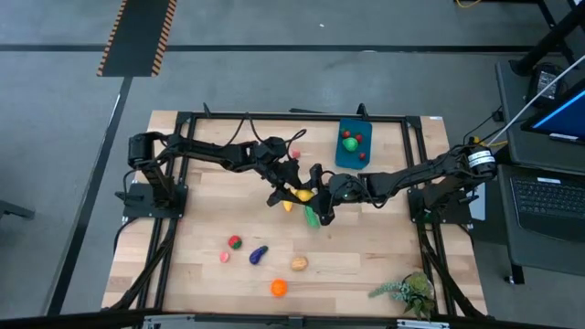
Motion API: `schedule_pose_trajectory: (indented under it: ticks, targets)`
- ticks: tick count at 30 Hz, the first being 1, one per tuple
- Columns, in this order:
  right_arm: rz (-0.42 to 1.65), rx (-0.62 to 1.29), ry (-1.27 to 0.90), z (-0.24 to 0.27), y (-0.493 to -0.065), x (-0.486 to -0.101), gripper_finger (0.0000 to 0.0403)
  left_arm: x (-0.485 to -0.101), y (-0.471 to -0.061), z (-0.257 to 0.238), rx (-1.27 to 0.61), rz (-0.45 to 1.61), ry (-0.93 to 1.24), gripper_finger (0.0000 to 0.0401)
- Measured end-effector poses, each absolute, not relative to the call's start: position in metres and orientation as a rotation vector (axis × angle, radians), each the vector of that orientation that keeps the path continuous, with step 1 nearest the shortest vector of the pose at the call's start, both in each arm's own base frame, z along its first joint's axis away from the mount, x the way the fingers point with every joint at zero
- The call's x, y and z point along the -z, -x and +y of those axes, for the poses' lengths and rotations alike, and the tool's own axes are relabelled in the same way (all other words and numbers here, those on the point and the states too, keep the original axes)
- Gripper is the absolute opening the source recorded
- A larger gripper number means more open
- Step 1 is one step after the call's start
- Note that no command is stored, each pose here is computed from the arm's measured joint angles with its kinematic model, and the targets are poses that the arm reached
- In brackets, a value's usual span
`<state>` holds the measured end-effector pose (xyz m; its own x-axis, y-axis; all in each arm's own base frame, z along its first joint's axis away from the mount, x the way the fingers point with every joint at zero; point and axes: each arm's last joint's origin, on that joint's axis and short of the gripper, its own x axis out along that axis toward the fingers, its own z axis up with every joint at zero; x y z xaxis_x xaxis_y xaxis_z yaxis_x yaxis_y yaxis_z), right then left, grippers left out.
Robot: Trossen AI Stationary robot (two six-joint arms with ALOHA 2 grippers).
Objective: Pick and placing Produce into tupperware
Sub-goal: Put the yellow lemon into the blue bin
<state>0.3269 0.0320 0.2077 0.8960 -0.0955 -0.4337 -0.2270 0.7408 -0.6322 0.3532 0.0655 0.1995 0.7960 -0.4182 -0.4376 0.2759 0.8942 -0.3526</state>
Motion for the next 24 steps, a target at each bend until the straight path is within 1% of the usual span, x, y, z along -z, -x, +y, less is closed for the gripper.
schedule_pose_trajectory:
  ticks: [5,11,15,21,24]
  targets:
    - [0.478,-0.023,0.699,0.03,-0.318,-0.22,0.0202,-0.201,-0.35,0.073,0.422,0.519,0.304,0.0228]
    - [0.484,-0.004,0.621,0.029,-0.308,-0.232,0.0202,-0.219,-0.341,0.074,0.433,0.459,0.239,0.0224]
    - [0.501,0.006,0.577,0.028,-0.301,-0.237,0.0202,-0.226,-0.329,0.07,0.366,0.443,0.173,0.0225]
    - [0.522,0.09,0.549,0.023,-0.287,-0.251,0.0202,-0.229,-0.302,0.058,0.267,0.438,0.108,0.0229]
    - [0.531,0.117,0.515,0.019,-0.275,-0.261,0.0202,-0.233,-0.288,0.053,0.228,0.379,0.07,0.0229]
